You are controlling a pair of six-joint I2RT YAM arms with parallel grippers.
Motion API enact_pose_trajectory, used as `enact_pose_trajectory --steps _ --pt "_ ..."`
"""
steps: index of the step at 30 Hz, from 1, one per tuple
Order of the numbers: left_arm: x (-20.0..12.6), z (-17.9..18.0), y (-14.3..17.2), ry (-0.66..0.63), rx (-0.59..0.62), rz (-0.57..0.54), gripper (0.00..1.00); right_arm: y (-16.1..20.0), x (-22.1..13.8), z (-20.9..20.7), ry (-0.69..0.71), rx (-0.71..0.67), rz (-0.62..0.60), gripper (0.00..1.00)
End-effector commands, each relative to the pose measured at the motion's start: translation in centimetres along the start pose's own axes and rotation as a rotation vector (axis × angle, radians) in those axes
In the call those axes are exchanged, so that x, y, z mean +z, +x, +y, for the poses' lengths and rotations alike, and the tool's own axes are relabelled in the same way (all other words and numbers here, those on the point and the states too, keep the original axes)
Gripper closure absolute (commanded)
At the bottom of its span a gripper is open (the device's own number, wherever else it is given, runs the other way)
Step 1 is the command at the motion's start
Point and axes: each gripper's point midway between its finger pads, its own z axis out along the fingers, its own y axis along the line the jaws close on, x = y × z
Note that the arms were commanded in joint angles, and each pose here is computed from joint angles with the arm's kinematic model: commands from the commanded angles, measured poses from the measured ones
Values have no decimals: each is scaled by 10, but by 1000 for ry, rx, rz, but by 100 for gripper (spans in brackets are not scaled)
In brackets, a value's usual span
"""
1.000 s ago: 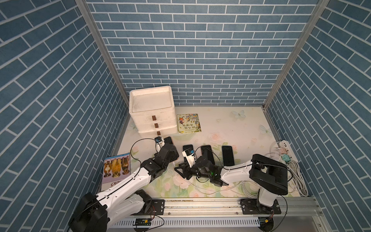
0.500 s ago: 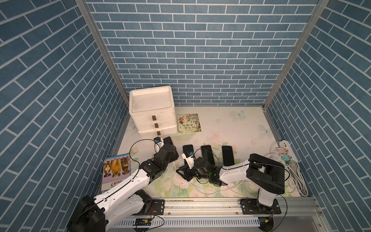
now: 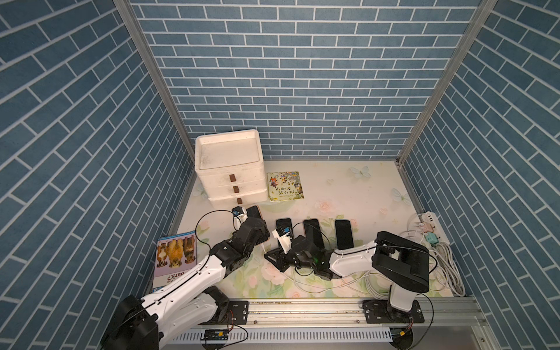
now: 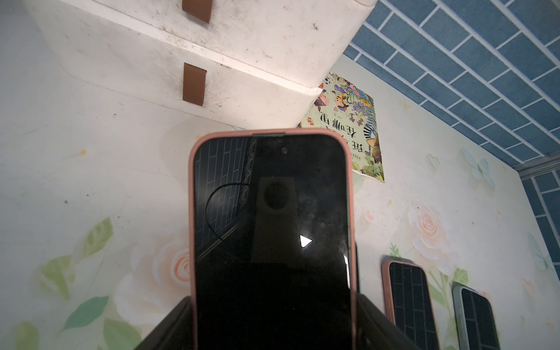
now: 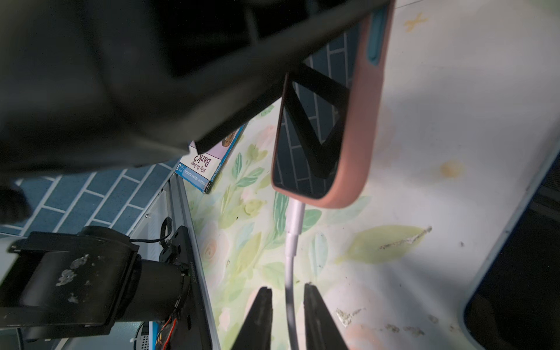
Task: Unplug the charging cable from the phone
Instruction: Remove the charging cable from the phone.
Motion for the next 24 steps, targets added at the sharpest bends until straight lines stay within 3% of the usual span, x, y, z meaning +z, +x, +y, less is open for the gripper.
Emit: enact_pose_trajectory --steps 1,24 --pt "-2 -7 -9 27 -17 -40 100 0 4 1 3 -14 13 79" --pt "-5 -5 -14 17 -25 -62 100 3 4 -1 8 -14 23 94"
